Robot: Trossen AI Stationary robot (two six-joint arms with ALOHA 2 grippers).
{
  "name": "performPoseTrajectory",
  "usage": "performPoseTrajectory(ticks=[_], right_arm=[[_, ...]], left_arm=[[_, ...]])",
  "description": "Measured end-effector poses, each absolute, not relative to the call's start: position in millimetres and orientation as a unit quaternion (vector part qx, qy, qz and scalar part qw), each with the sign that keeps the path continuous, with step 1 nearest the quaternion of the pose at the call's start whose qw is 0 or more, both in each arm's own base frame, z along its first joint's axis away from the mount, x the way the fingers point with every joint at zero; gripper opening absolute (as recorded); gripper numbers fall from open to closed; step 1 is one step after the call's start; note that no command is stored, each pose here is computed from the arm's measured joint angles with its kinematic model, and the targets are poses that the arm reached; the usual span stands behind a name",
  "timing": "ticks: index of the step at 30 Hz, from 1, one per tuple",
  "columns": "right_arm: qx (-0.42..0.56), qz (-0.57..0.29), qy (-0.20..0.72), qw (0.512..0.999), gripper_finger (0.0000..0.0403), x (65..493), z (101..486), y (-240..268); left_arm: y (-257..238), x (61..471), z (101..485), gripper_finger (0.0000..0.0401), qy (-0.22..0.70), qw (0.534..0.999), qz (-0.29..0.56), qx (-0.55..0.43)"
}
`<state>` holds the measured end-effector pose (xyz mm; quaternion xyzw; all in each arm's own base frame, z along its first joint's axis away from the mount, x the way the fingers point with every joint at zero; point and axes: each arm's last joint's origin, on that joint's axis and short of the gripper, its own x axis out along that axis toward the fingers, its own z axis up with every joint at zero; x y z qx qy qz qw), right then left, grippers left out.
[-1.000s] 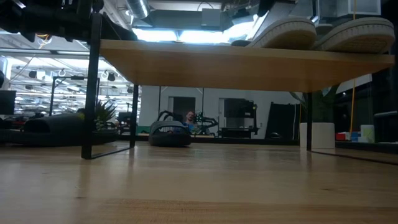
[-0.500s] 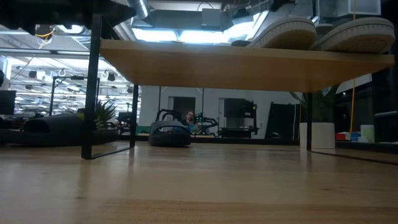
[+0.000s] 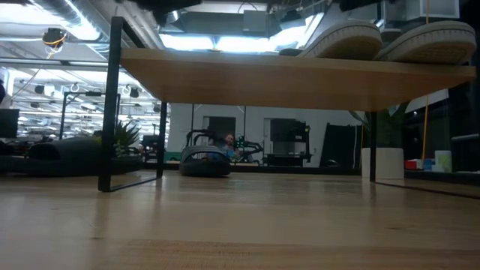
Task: Pick and place slides into the shelf
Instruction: Put the top gray slide on the shelf
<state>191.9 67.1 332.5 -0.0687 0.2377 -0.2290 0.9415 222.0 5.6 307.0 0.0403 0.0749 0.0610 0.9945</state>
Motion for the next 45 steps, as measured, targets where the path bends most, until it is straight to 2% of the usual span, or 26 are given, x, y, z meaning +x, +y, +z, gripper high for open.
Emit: performPoseTrajectory(ticks=[3, 10, 18, 23, 31, 38, 45], right_arm=[[-0.045, -0.226, 0.2, 0.952, 0.0002, 183, 320, 63], [-0.072, -0.21, 0.159, 0.962, 0.0002, 173, 283, 58], [-0.058, -0.205, 0.102, 0.972, 0.0002, 153, 290, 49], [-0.056, -0.205, 0.098, 0.972, 0.0009, 147, 290, 45], [-0.061, -0.203, 0.105, 0.972, 0.0003, 146, 289, 45], [-0.061, -0.204, 0.107, 0.971, 0.0016, 146, 288, 45], [-0.059, -0.197, 0.108, 0.973, 0.0004, 146, 288, 46]], left_arm=[[6, 245, 307, 0.0, 0.115, 0.991, 0.06, 0.037], [4, 292, 316, 0.0, 0.153, 0.986, 0.056, 0.036], [7, 339, 325, 0.0, 0.245, 0.965, 0.086, 0.04], [7, 362, 328, 0.0, 0.294, 0.949, 0.093, 0.072], [-12, 388, 332, 0.0002, 0.31, 0.938, 0.048, 0.145], [-34, 390, 343, 0.006, 0.313, 0.922, 0.087, 0.209], [-50, 388, 344, 0.0124, 0.306, 0.925, 0.08, 0.209]])
